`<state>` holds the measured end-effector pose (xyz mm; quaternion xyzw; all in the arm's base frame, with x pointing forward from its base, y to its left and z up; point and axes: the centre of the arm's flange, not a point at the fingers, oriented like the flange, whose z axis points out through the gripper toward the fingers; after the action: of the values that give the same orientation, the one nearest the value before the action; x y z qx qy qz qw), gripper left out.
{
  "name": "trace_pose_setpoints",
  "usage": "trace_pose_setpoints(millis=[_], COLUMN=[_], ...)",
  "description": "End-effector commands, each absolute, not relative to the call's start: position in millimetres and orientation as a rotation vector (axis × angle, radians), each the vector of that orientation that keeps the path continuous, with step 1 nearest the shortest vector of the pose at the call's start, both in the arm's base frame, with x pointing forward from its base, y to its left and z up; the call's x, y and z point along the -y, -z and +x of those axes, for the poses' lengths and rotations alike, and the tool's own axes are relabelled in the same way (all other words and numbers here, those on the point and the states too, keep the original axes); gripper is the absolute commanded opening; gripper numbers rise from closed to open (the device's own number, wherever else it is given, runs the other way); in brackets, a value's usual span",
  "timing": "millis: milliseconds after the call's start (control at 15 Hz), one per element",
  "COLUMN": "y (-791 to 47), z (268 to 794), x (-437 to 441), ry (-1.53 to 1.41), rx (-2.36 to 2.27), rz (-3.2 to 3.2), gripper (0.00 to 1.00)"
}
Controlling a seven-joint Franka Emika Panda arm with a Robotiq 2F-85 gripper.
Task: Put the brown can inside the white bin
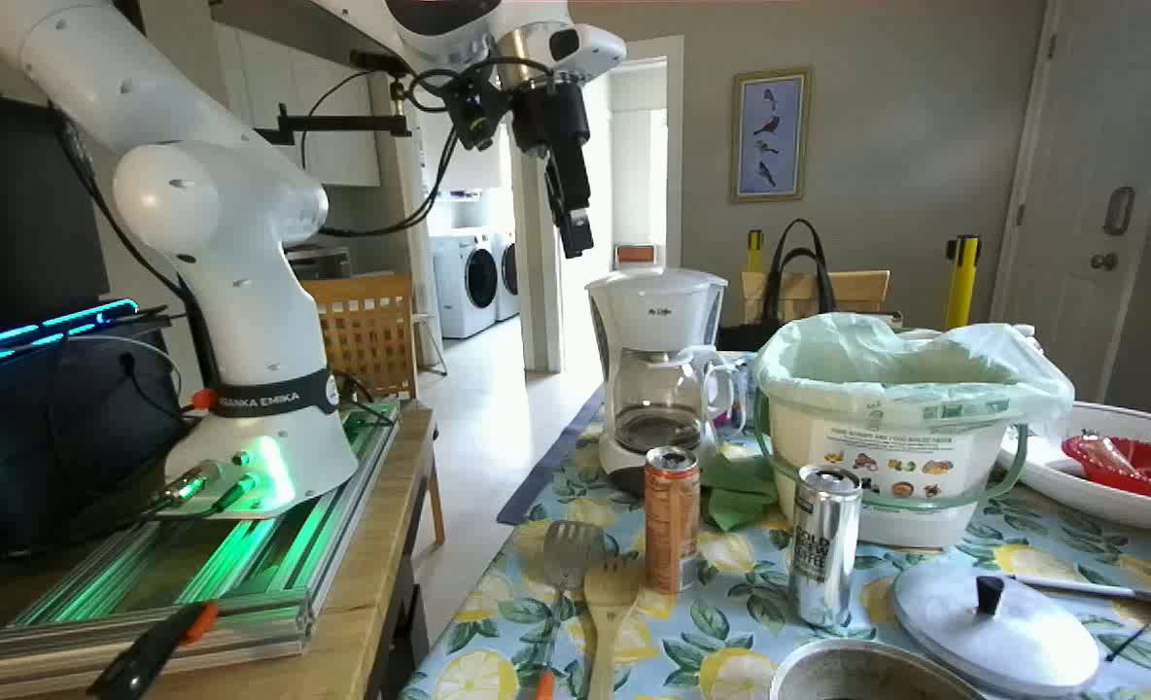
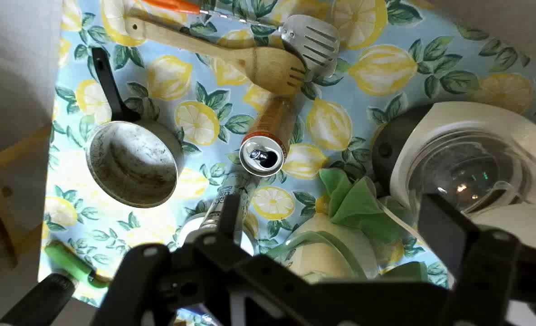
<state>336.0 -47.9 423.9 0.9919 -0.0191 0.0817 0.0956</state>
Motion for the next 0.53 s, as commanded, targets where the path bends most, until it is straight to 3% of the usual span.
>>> trace_pose_setpoints(millis=[0, 467], y=[-423, -424], z=[336, 350], x=[48, 58], ry=[-0.238, -0.249], rx=[0.056, 0.143], rz=[2.940, 2.972], gripper=[1.00, 1.00])
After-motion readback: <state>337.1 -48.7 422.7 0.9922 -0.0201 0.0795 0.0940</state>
